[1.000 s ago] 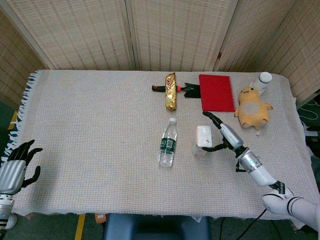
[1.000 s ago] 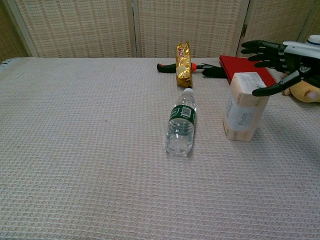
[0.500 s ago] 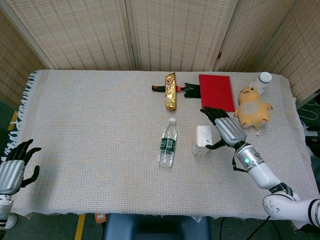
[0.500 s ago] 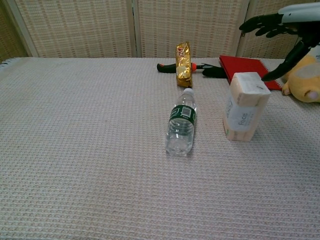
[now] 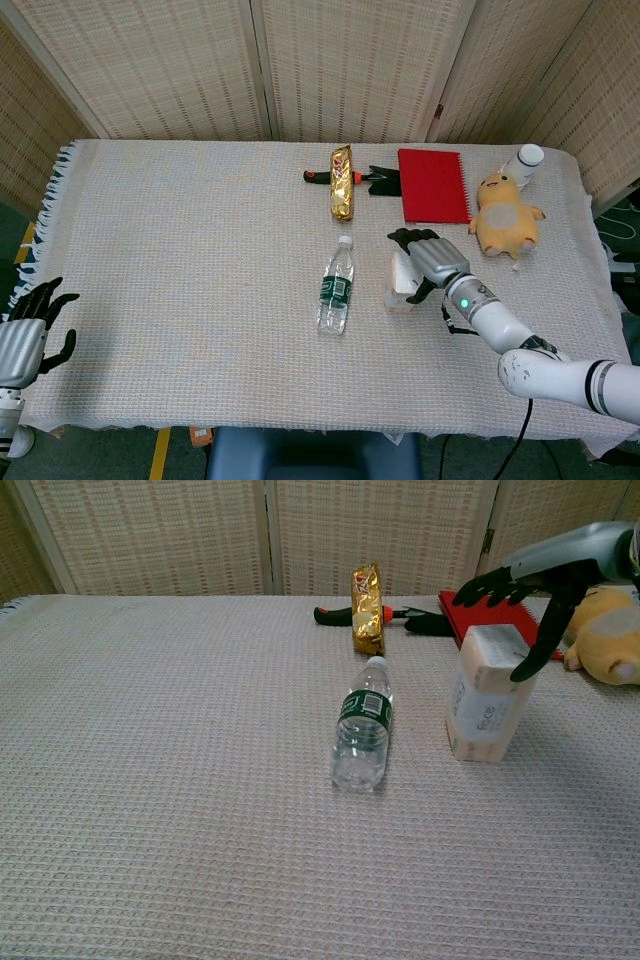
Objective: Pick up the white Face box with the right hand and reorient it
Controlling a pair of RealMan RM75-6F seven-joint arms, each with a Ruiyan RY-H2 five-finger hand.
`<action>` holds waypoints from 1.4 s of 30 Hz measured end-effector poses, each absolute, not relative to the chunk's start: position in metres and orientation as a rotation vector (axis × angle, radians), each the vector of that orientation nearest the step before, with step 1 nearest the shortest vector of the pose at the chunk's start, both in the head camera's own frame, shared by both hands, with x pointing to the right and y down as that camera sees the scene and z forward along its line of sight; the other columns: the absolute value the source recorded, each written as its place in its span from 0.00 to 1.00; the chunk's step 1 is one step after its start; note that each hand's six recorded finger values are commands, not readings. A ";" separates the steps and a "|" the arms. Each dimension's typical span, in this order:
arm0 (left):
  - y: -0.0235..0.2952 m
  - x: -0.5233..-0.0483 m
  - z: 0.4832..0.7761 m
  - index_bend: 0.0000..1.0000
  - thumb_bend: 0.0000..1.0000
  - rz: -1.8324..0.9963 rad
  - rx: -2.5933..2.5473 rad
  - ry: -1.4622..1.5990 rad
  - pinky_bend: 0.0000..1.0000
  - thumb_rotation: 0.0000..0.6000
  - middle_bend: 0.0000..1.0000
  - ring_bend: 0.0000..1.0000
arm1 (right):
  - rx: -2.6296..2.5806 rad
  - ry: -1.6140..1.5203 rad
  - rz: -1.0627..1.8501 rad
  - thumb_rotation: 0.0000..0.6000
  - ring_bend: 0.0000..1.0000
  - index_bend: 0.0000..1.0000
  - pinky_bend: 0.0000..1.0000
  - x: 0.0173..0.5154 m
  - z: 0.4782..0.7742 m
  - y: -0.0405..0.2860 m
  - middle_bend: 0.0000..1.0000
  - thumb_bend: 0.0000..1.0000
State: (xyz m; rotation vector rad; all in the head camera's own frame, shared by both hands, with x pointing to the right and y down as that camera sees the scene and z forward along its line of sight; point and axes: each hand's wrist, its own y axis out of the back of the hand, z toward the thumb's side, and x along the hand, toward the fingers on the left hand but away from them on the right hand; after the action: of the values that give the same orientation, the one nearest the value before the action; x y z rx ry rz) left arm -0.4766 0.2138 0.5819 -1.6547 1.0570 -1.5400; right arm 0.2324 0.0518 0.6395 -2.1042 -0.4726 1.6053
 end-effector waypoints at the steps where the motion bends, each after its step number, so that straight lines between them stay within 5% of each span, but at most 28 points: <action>1: 0.214 -0.477 0.582 0.21 0.50 -1.540 -1.656 1.057 0.10 1.00 0.00 0.00 | -2.101 -0.469 1.610 1.00 0.00 0.00 0.00 0.232 0.641 0.052 0.00 0.01; 23: 0.212 -0.480 0.581 0.21 0.50 -1.535 -1.653 1.074 0.10 1.00 0.00 0.00 | -2.040 -0.476 1.643 1.00 0.15 0.13 0.00 0.232 0.652 0.053 0.16 0.01; 42: 0.212 -0.480 0.582 0.21 0.50 -1.539 -1.654 1.075 0.10 1.00 0.00 0.00 | -2.021 -0.489 1.636 1.00 0.33 0.35 0.00 0.232 0.651 0.050 0.34 0.01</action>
State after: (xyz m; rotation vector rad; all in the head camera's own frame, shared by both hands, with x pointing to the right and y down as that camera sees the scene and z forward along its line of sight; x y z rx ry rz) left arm -0.4804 0.2121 0.5819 -1.6538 1.0751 -1.5390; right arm 0.2324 0.0501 0.6510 -2.0209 -0.4886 1.6357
